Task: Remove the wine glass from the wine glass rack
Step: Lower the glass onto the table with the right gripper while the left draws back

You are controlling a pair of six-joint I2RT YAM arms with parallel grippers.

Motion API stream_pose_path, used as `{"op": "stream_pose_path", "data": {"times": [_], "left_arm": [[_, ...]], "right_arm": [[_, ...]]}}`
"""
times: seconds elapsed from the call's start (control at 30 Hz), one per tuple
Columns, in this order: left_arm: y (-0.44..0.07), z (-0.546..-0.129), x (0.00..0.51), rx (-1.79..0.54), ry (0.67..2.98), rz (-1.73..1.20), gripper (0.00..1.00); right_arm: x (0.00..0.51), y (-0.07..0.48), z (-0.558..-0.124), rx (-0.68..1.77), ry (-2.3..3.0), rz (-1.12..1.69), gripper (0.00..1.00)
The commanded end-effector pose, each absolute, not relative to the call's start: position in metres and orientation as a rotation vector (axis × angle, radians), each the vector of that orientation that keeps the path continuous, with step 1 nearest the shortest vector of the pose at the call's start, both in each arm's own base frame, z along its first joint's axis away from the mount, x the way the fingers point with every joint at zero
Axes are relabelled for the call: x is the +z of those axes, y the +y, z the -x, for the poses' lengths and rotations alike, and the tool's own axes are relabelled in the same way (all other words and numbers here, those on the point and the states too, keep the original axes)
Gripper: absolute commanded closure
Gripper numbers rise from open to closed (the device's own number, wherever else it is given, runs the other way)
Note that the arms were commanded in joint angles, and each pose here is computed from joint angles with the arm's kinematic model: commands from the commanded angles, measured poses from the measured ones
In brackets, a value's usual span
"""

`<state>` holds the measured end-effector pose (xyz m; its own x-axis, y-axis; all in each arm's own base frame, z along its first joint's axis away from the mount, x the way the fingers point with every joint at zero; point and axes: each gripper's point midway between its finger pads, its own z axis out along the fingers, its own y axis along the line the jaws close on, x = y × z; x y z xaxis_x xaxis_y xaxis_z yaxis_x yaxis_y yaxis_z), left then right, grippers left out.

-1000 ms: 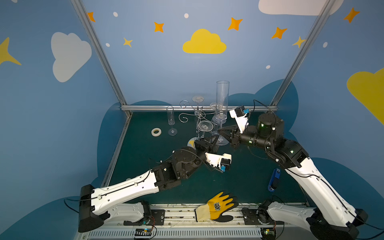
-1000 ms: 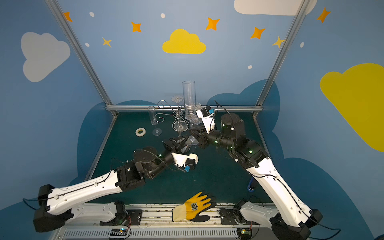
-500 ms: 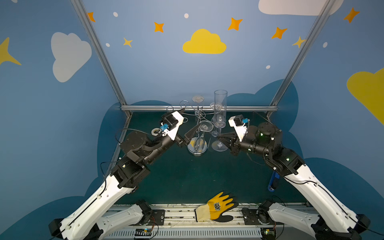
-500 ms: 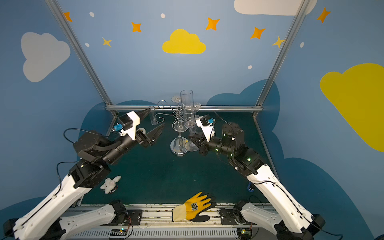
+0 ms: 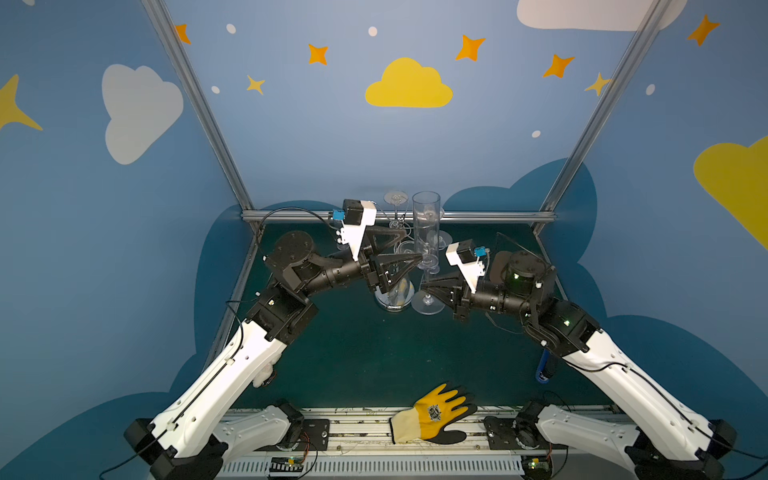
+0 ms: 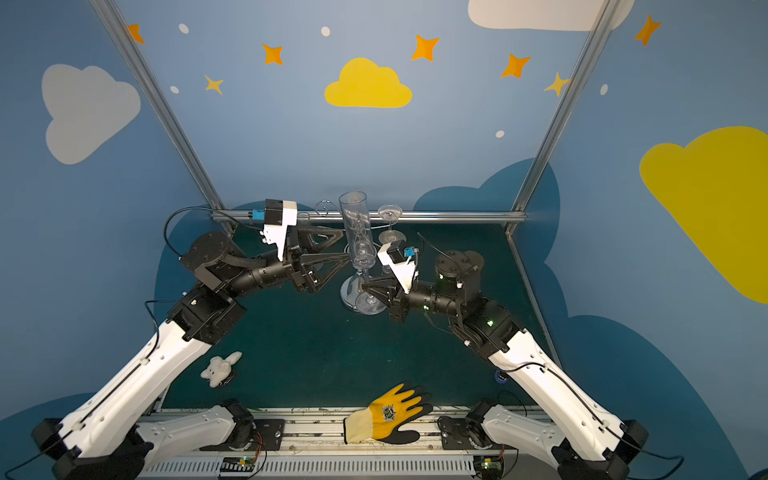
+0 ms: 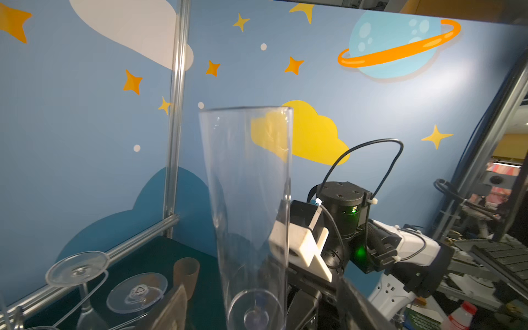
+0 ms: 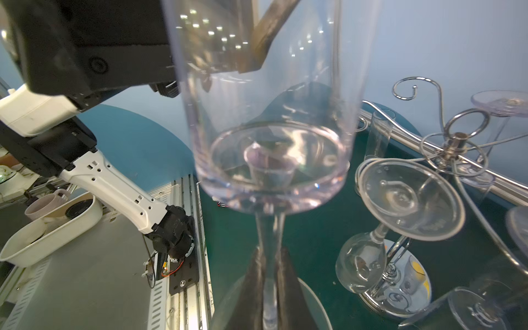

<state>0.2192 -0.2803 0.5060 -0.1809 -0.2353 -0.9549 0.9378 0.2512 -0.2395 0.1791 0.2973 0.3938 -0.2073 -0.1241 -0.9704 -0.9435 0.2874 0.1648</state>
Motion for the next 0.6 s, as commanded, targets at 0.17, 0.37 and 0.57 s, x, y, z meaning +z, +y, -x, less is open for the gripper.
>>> {"op": "stream_pose_path", "data": {"times": [0.17, 0.37, 0.57], "left_arm": [[-0.283, -0.207, 0.526, -1.363, 1.247, -0.755, 0.20], [-0.286, -0.214, 0.521, -1.368, 1.262, -0.737, 0.21], [-0.289, -0.219, 0.515, -1.366, 1.287, -0.728, 0.30]], "right_arm": [[0.394, 0.310, -0.168, 1.105, 1.519, 1.024, 1.00], [0.386, 0.317, -0.163, 1.129, 1.532, 1.037, 1.00], [0.381, 0.323, -0.161, 1.130, 1.537, 1.047, 1.00]]}}
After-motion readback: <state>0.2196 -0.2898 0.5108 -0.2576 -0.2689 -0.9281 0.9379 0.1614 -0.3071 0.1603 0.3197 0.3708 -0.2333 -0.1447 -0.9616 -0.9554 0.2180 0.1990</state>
